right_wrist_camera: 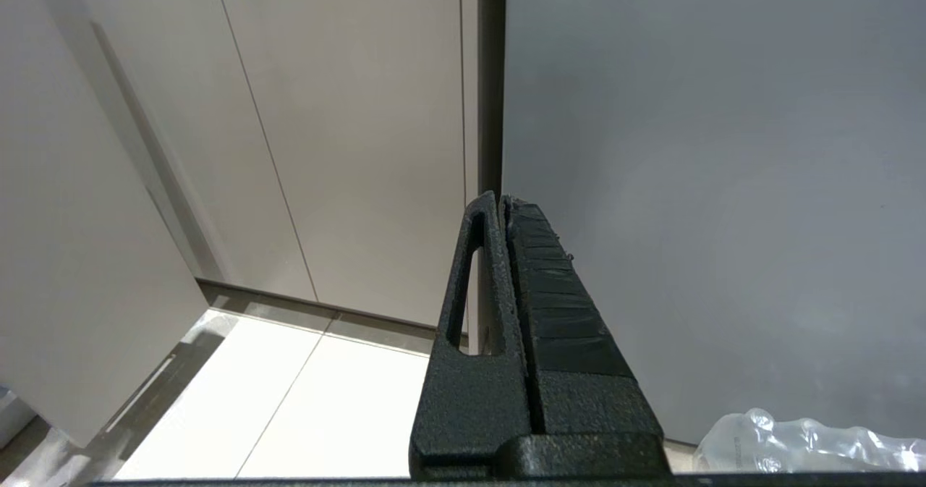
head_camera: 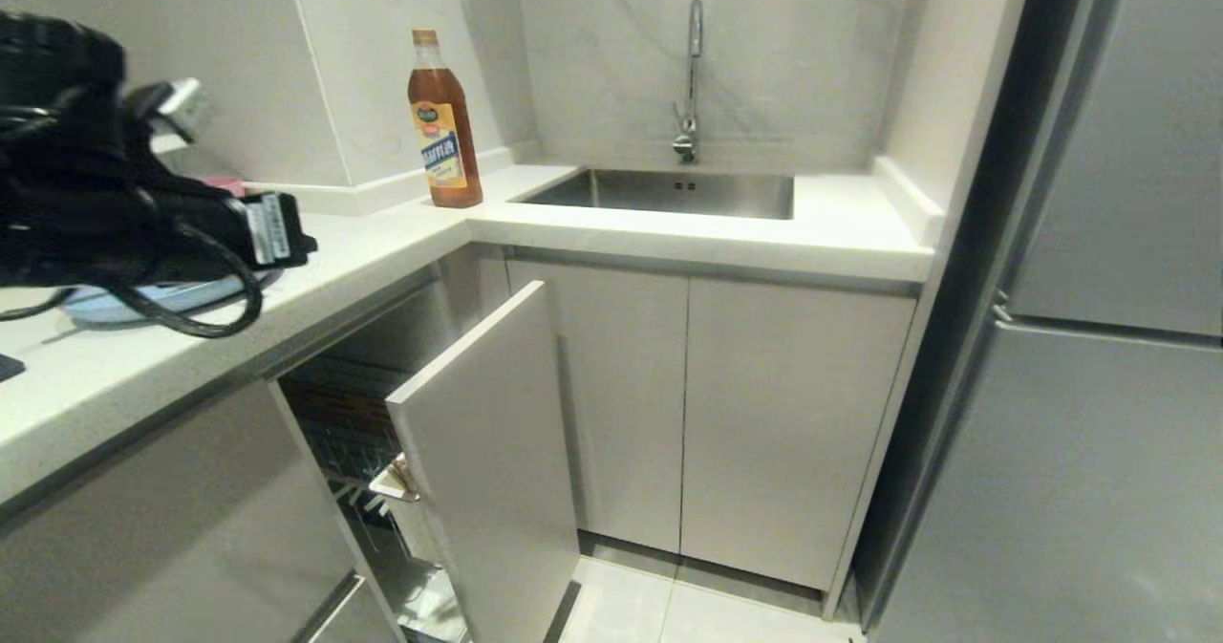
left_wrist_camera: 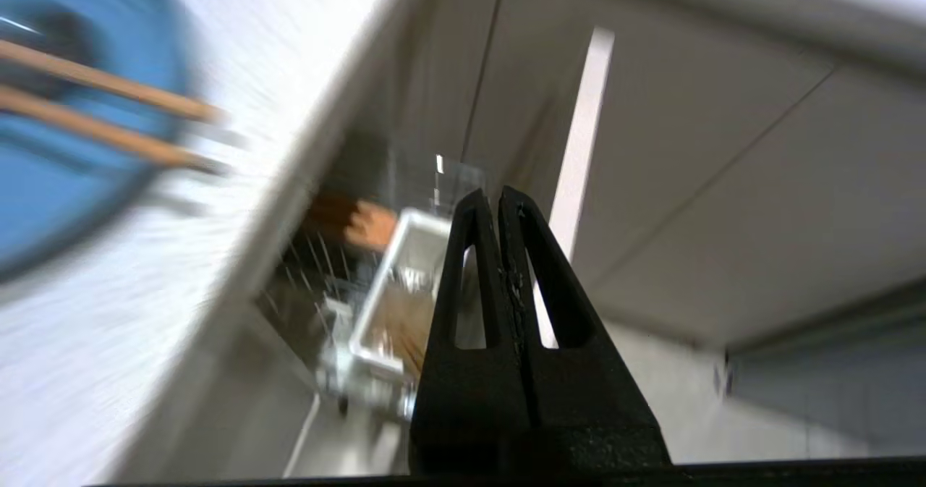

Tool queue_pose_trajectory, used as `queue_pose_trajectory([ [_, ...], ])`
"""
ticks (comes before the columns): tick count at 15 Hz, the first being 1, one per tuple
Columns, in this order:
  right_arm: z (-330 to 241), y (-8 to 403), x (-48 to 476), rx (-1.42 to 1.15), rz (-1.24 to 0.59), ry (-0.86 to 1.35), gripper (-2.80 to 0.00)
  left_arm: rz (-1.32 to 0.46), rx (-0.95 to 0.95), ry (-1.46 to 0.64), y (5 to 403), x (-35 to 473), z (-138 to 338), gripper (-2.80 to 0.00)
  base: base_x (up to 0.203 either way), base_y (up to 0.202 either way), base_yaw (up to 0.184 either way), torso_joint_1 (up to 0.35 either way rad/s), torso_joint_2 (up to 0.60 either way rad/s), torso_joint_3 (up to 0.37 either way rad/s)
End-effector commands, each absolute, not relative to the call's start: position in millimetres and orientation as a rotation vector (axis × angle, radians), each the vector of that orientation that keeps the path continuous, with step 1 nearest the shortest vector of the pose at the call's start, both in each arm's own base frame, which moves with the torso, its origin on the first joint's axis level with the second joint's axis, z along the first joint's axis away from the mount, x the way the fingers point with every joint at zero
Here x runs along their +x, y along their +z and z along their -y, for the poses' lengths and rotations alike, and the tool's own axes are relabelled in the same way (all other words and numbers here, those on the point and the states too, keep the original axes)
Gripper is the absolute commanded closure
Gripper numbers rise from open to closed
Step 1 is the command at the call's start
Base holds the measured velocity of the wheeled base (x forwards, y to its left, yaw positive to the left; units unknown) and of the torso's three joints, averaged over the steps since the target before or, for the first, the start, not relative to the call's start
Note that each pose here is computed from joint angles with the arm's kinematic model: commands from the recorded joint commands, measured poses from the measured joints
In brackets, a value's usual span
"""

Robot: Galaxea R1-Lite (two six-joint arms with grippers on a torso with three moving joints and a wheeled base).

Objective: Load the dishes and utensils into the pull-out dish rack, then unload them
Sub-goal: Open the cupboard

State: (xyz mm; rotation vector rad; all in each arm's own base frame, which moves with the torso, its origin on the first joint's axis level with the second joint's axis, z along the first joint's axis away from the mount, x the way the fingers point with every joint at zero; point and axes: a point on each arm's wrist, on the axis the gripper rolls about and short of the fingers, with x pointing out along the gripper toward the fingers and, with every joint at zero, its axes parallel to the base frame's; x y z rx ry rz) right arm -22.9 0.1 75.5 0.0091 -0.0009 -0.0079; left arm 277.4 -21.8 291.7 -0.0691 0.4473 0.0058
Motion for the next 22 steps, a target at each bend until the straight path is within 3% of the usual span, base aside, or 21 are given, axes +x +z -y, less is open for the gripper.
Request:
queue_pose_trajectory([
  [1, -0.1, 75.5, -22.8, 0.009, 0.000, -0.008, 0.00, -0.648, -0.049, -0.008, 232.3, 343.7, 33.7, 0.00, 0.000, 0.000, 0.000, 0.000, 0.00, 0.000],
  [10, -0.1, 75.5, -22.8, 0.009, 0.000, -0.008, 0.00, -0.768, -0.037, -0.008, 189.1, 385.3, 39.7, 0.00, 0.000, 0.000, 0.000, 0.000, 0.00, 0.000],
  [22, -0.1, 75.5, -22.8, 0.009, 0.000, -0.008, 0.00, -0.851, -0.026, -0.095, 176.5, 379.0, 64.9, 0.00, 0.000, 0.000, 0.000, 0.000, 0.00, 0.000],
])
